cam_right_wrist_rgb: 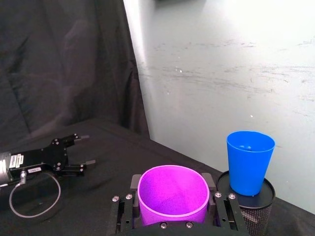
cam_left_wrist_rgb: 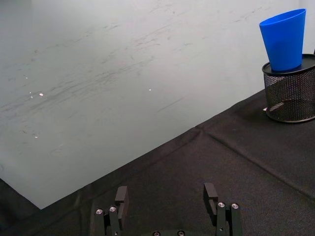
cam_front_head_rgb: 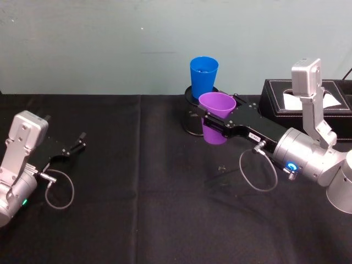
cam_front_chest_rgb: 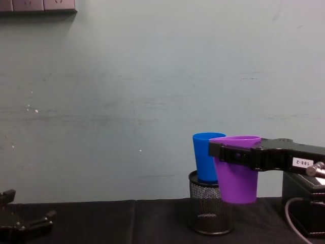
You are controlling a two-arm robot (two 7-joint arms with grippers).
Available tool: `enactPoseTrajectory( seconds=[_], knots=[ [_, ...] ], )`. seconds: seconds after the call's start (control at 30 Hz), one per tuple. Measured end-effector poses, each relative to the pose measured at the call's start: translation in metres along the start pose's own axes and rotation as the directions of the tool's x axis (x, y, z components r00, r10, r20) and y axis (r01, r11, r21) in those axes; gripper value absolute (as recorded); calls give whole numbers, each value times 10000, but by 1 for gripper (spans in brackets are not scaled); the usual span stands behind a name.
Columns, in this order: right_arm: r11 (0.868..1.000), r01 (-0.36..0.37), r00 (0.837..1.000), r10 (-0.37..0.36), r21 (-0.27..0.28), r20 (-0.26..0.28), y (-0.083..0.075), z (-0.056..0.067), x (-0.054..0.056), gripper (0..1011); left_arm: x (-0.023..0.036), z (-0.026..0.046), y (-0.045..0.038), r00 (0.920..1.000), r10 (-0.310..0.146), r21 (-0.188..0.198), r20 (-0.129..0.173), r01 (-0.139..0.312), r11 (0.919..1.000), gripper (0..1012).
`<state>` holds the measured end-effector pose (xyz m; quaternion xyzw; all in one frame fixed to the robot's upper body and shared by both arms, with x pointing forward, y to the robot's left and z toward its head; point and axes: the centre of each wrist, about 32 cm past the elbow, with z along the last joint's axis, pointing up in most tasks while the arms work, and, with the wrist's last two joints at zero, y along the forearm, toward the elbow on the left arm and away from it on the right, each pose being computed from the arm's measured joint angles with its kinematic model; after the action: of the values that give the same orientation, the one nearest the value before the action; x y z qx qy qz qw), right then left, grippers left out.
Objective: Pick up one cup with a gripper and tap it against the other cup.
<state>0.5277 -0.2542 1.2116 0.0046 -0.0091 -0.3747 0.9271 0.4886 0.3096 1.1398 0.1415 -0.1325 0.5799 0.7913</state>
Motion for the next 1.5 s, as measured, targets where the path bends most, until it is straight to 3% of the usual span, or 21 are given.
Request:
enactPoseTrajectory(
  seconds=[0.6,1.03,1.5],
  knots=[
    [10000,64,9995,-65,57,303,63,-136,88,737,0,0,0,10000,0,0,0,0,10000,1000],
    [9992,231,9989,-244,330,402,338,-279,282,737,0,0,0,10000,1,-1,0,-1,10000,1000],
    [9977,582,9983,-585,354,51,533,-287,426,737,0,0,0,10000,1,0,0,-1,10000,1000]
  ],
)
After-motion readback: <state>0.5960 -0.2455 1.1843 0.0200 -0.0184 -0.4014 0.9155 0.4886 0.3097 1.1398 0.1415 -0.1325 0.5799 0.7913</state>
